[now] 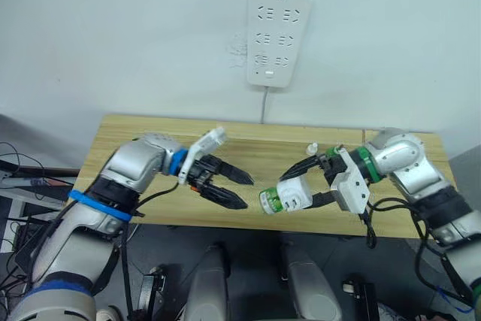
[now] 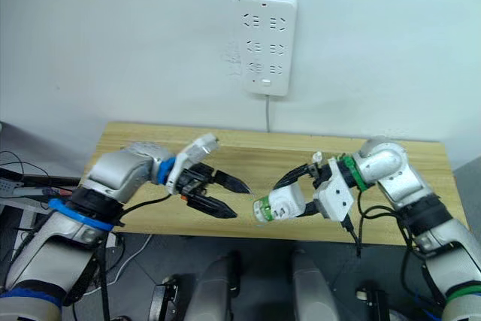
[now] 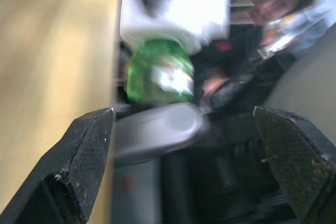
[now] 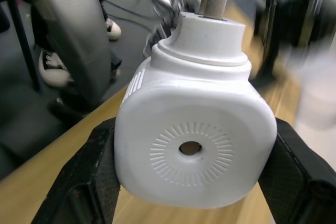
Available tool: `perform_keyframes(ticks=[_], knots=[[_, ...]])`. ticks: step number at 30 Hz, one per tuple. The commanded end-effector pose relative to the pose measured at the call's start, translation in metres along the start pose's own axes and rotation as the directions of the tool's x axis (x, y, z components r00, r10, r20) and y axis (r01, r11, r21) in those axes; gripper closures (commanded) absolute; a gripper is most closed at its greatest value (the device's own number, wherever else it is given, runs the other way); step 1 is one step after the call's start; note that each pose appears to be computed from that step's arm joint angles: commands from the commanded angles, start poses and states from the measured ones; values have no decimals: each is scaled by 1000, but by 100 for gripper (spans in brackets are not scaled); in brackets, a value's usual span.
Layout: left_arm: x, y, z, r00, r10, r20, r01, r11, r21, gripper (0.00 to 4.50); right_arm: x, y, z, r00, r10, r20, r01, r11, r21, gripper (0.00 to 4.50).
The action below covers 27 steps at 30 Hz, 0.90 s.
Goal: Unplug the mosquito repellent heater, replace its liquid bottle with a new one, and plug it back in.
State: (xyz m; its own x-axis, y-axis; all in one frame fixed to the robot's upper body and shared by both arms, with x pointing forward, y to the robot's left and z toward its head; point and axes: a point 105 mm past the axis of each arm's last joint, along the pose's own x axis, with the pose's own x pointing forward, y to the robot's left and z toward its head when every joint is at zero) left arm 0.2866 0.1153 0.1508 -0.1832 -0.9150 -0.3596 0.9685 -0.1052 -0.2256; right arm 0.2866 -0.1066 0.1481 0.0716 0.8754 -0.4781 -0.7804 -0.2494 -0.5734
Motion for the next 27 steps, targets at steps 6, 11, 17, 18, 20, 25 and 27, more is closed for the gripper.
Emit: perform_keyframes(ticks=[6,11,17,18,20,25,27], knots=[[8,23,27,852,487,193,-482,585,652,0,-12,-12,-21,918,-292,-267,340,238,910,144],[28,34,29,807,547,222,-490,410,769,0,-10,-16,-22,900,-283,-330,358,51,932,144],[52,40,32,820,533,208,-467,414,781,0,-2,-26,-15,893,-324,-314,328,-12,945,144],[56,39,33,826,523,209,-471,437,766,0,-1,-28,-14,891,-332,-309,323,-14,946,144],[61,37,33,832,511,216,-481,473,738,0,0,-30,-11,890,-340,-305,319,-15,948,144],[68,39,28,842,506,186,-474,532,702,0,2,-33,-3,893,-345,-290,311,7,950,144],[69,43,24,837,521,167,-471,531,704,0,2,-34,0,894,-347,-284,306,9,952,144]])
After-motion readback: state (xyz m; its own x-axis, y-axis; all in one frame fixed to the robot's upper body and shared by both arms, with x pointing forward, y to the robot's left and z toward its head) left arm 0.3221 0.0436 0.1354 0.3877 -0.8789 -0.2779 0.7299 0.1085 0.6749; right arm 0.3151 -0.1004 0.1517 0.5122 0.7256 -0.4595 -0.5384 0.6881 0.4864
